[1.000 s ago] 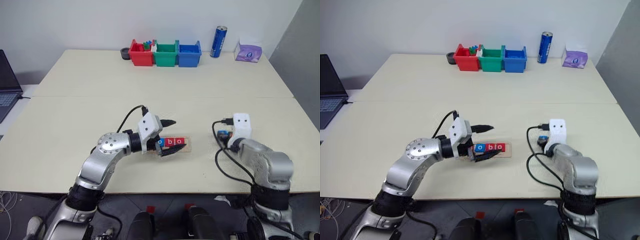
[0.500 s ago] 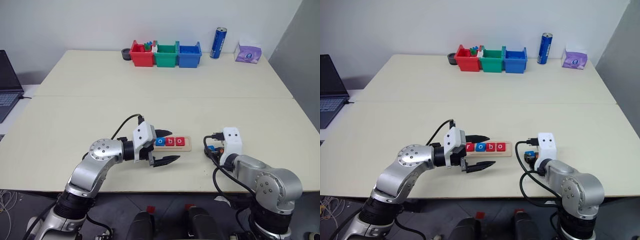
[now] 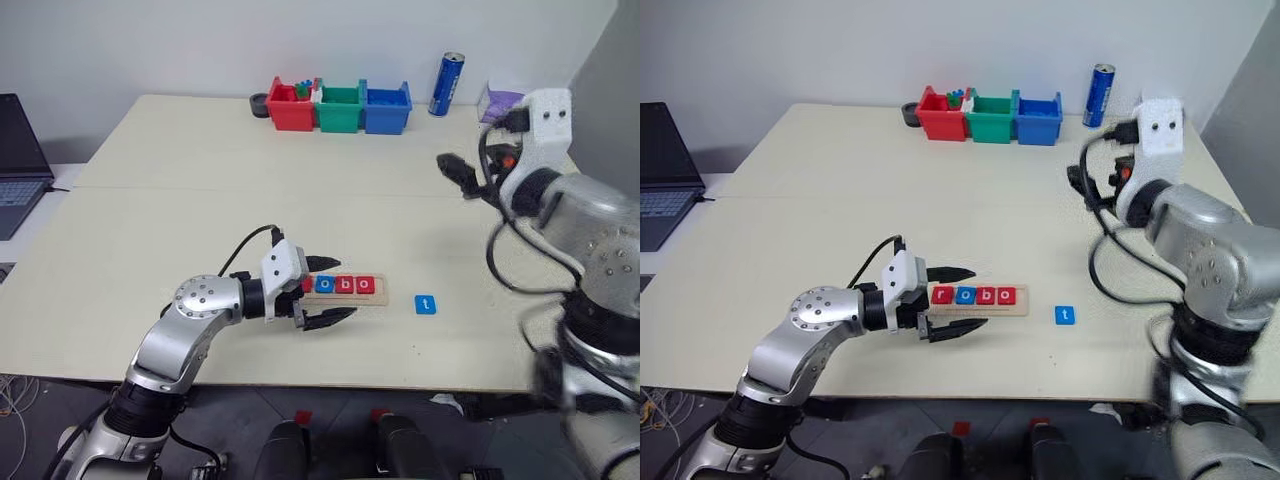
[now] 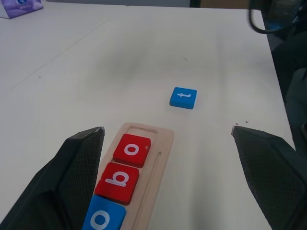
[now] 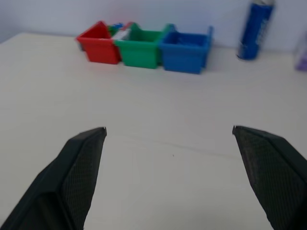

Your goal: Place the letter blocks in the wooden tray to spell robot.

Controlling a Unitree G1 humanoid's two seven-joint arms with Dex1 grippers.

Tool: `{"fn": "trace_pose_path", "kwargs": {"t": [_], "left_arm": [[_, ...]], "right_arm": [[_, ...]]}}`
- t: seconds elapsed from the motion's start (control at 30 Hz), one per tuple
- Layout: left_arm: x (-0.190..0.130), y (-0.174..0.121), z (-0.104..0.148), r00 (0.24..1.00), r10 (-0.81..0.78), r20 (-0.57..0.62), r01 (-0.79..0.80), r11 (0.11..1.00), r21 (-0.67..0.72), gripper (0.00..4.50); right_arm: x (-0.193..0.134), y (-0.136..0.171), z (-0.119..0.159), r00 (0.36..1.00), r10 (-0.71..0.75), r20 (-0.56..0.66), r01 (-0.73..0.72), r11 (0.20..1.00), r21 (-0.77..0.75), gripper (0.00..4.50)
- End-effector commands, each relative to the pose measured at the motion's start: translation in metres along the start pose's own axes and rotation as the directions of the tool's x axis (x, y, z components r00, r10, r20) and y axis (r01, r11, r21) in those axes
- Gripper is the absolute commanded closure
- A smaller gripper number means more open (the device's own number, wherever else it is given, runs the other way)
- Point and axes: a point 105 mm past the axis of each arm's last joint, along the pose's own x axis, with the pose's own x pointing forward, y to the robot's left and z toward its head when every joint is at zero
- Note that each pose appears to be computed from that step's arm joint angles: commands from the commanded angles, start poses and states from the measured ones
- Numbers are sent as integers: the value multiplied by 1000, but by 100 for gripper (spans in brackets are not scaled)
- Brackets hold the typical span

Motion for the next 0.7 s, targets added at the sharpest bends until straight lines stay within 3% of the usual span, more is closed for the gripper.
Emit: {"fn": "trace_pose_path", "kwargs": {"t": [0.03, 0.1, 0.13, 0.3, 0.7], "left_arm": [[0, -3, 12, 999, -30, 43, 29, 999, 38, 0], [0, -5, 13, 998, -48, 49, 47, 998, 37, 0], [-1, -7, 13, 997, -61, 47, 59, 997, 39, 0], [-3, -9, 13, 995, -84, 45, 82, 996, 45, 0], [-3, -9, 11, 996, -85, 39, 83, 995, 49, 0]], "right_arm": [[-9, 29, -19, 938, 344, 50, -336, 934, -120, 2], [-21, 41, -61, 864, 494, -102, -500, 814, -297, 2], [-28, 45, -80, 817, 551, -169, -575, 757, -311, 2], [-34, 45, -112, 726, 641, -248, -688, 669, -282, 2], [-11, 44, -137, 721, 644, -256, -693, 678, -247, 2]]}}
